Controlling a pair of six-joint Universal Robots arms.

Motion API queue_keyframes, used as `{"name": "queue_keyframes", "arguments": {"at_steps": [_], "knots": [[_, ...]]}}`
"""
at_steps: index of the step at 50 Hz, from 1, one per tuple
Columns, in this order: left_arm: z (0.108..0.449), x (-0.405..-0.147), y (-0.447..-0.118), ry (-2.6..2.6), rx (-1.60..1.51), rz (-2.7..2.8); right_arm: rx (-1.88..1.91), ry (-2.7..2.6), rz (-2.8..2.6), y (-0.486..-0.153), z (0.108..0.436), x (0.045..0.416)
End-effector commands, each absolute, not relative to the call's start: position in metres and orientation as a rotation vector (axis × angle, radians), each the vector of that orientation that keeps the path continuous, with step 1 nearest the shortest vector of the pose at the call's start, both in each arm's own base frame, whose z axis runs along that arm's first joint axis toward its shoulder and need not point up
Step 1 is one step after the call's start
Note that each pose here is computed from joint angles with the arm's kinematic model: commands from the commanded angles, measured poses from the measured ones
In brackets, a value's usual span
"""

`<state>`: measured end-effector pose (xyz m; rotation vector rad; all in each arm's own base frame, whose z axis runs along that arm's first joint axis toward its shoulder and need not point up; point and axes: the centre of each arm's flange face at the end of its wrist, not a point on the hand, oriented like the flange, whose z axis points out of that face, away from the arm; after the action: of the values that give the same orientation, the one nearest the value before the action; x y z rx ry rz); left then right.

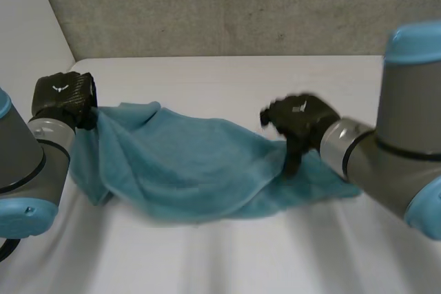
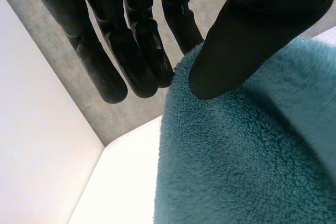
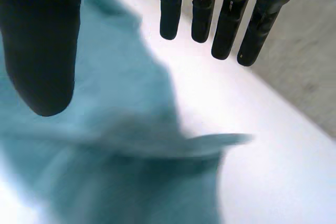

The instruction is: Fold the laundry

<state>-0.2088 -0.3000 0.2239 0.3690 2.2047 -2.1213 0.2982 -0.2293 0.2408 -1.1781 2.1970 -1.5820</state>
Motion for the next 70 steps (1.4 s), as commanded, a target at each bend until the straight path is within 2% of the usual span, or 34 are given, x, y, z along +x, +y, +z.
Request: {"name": "queue_keyframes", "arguments": {"at_steps": [1,5,9,17,26,30,42,48,53,55,56,58,59,61,64,66,70], "knots": [[0.227,-0.210,-0.294,2.211,0.383,-2.123,-0.781,2.078,-1.845,-0.286,0.293,0.271],[0.234,-0.207,-0.282,2.231,0.389,-2.105,-0.824,2.064,-1.821,-0.300,0.287,0.270],[0.238,-0.204,-0.271,2.242,0.394,-2.099,-1.009,2.124,-1.719,-0.314,0.251,0.278],[0.238,-0.202,-0.261,2.248,0.398,-2.089,-1.374,2.200,-1.570,-0.302,0.210,0.276],[0.232,-0.197,-0.261,2.268,0.390,-2.052,-1.430,2.092,-1.702,-0.284,0.196,0.275],[0.230,-0.194,-0.261,2.276,0.382,-2.035,-1.518,2.030,-1.796,-0.283,0.180,0.279],[0.229,-0.194,-0.261,2.278,0.383,-2.031,-1.581,1.962,-1.863,-0.296,0.141,0.293],[0.228,-0.194,-0.260,2.289,0.387,-2.016,-1.582,1.960,-1.850,-0.297,0.136,0.297],[0.228,-0.194,-0.260,2.289,0.387,-2.016,-1.554,1.953,-1.884,-0.299,0.145,0.296],[0.231,-0.193,-0.262,2.281,0.379,-2.023,-1.426,1.915,-2.007,-0.301,0.187,0.292],[0.231,-0.193,-0.262,2.281,0.379,-2.023,-1.425,1.915,-2.008,-0.301,0.188,0.292],[0.232,-0.192,-0.263,2.279,0.378,-2.024,-1.244,1.862,-2.120,-0.296,0.237,0.287],[0.234,-0.192,-0.263,2.277,0.378,-2.022,-1.243,1.862,-2.120,-0.296,0.237,0.287],[0.236,-0.192,-0.263,2.280,0.379,-2.019,-1.111,1.855,-2.196,-0.295,0.273,0.274],[0.244,-0.191,-0.261,2.283,0.379,-2.015,-1.099,1.902,-2.203,-0.293,0.286,0.263],[0.243,-0.191,-0.257,2.321,0.410,-1.966,-1.124,2.046,-2.164,-0.285,0.305,0.236],[0.239,-0.191,-0.251,2.387,0.457,-1.901,-1.202,2.236,-2.003,-0.278,0.296,0.216]]}}
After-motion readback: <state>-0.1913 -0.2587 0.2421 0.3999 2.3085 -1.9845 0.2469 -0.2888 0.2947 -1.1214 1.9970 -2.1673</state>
